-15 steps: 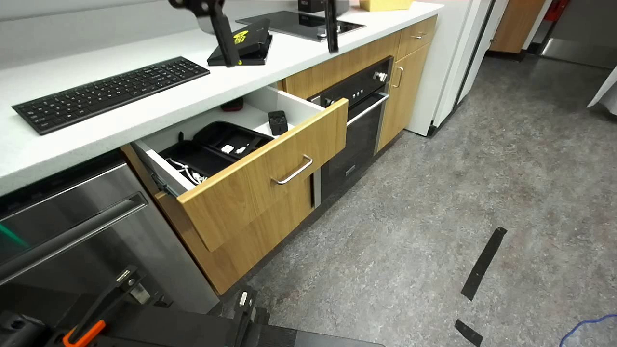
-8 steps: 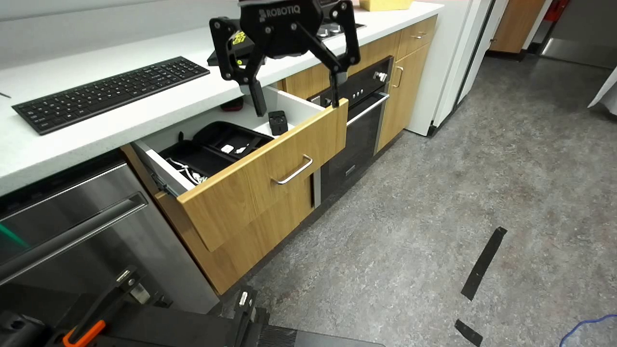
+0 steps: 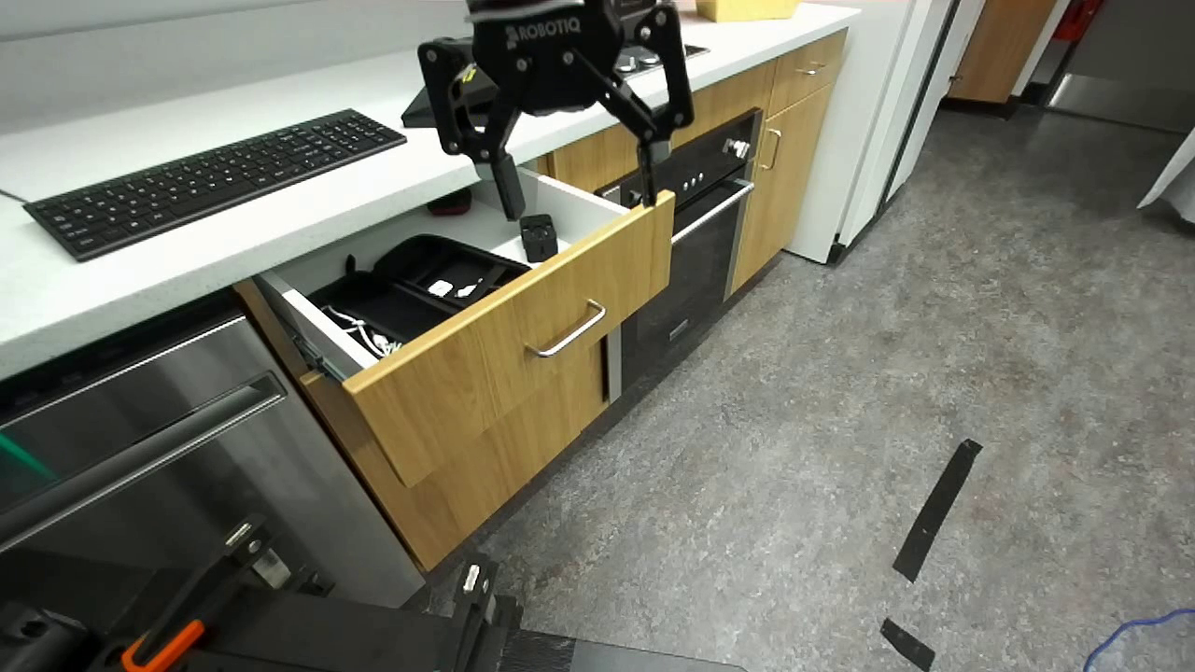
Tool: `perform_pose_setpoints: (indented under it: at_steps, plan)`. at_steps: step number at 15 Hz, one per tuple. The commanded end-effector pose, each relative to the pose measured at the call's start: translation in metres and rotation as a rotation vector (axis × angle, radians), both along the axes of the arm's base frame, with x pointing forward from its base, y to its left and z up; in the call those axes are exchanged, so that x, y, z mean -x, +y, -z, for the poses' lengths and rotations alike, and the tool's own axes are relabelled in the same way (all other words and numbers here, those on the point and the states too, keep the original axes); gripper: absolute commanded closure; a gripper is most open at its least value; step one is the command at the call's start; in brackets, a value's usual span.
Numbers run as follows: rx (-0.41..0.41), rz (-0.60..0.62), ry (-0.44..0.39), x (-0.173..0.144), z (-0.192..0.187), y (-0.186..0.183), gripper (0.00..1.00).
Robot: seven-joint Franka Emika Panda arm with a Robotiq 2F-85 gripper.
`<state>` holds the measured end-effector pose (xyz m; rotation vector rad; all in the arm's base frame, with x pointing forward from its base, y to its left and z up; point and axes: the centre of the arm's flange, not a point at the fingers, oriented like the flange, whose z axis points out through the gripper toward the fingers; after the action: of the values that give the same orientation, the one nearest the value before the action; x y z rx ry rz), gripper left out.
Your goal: Close the drawer
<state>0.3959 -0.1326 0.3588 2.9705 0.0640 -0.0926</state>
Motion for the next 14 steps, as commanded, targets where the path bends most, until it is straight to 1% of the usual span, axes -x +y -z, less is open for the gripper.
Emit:
perform_pose_setpoints:
  at_steps: [1, 4, 7, 10, 14]
  plan:
    - [0.061, 0.179, -0.057, -0.052, 0.056, -0.011, 0.0]
    - [0.094, 0.311, -0.068, -0.081, 0.099, -0.022, 0.0]
    - [0.147, 0.425, -0.077, -0.105, 0.136, -0.033, 0.0]
    - [0.213, 0.488, -0.068, -0.12, 0.168, -0.04, 0.0]
    - [0.271, 0.551, -0.063, -0.139, 0.201, -0.043, 0.0]
